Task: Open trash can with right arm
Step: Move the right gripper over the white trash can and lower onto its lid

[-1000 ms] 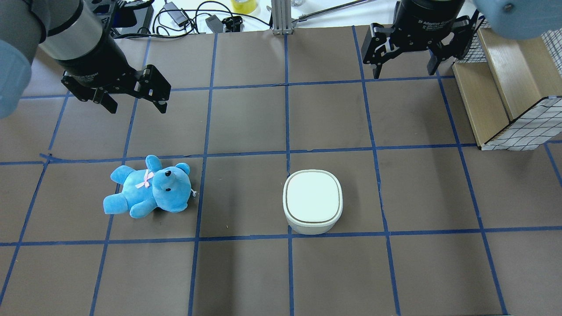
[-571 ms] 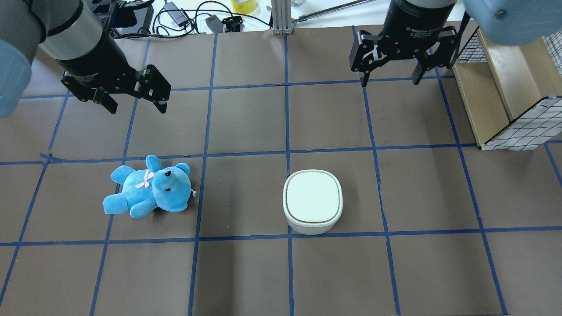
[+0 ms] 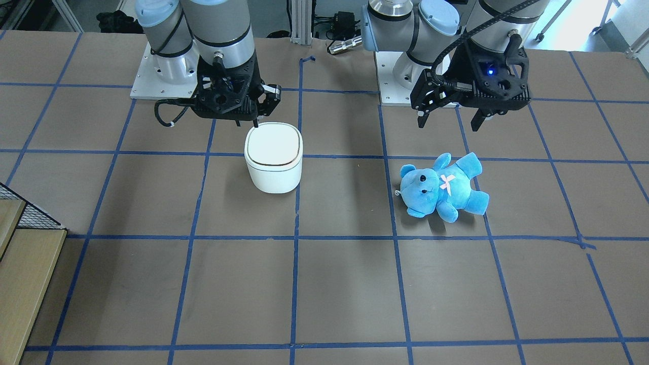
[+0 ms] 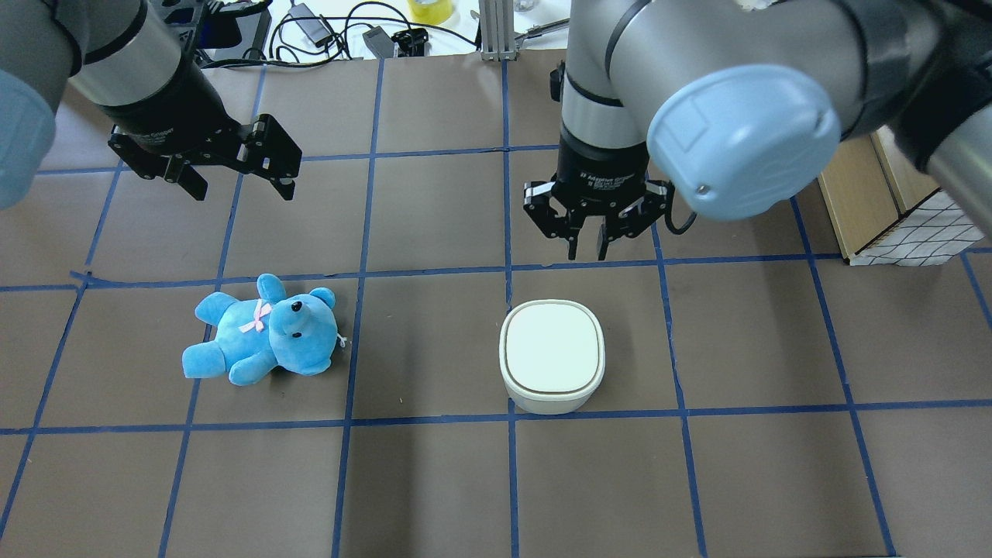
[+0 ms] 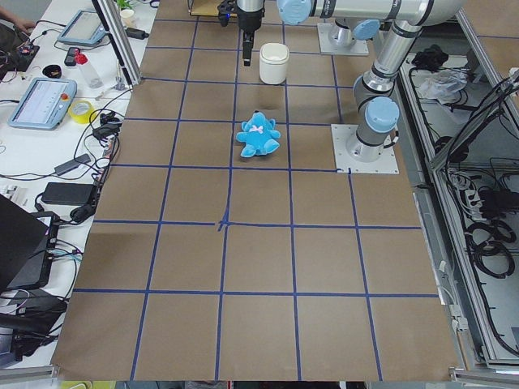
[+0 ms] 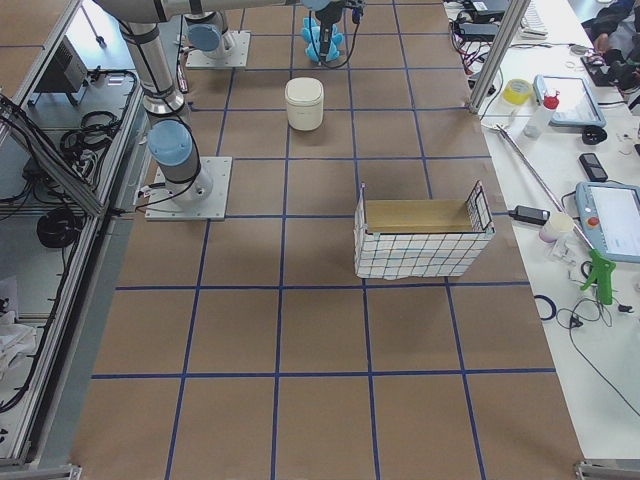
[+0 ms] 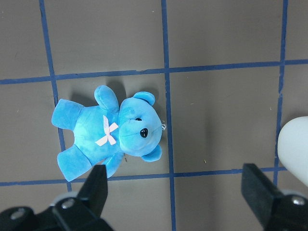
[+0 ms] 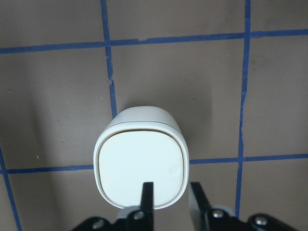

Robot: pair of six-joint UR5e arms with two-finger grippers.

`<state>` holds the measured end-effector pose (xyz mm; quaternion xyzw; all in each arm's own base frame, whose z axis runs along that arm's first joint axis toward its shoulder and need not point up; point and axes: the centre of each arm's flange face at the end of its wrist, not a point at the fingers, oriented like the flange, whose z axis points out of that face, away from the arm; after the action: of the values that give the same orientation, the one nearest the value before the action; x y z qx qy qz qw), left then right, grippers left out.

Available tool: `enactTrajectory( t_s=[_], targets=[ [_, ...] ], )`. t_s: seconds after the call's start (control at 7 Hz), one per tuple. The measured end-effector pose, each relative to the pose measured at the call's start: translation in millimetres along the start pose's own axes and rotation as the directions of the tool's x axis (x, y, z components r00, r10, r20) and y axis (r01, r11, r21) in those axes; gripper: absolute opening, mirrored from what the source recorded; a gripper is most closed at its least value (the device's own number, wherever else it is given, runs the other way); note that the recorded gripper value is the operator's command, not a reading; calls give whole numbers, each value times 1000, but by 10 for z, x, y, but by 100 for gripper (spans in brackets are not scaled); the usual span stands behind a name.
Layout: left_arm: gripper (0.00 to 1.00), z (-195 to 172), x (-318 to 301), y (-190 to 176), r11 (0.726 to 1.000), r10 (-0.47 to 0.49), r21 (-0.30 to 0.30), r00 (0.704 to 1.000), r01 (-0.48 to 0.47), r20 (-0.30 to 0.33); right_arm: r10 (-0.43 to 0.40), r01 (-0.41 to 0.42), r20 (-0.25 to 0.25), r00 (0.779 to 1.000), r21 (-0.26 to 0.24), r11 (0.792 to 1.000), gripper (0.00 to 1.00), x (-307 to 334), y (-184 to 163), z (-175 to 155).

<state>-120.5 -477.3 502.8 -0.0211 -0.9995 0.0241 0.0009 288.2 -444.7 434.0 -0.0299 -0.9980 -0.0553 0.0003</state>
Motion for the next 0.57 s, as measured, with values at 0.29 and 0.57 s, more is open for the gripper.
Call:
enactTrajectory(
  t_s=[0.29, 0.57],
  targets=[
    [100, 0, 0, 0, 1000, 0, 0, 1000, 0, 0, 22, -22, 8, 1000, 7, 1000, 0, -106, 188, 671],
    [100, 0, 0, 0, 1000, 0, 0, 1000, 0, 0, -3, 3, 10, 1000, 3, 1000, 0, -177, 374, 1129]
  ],
)
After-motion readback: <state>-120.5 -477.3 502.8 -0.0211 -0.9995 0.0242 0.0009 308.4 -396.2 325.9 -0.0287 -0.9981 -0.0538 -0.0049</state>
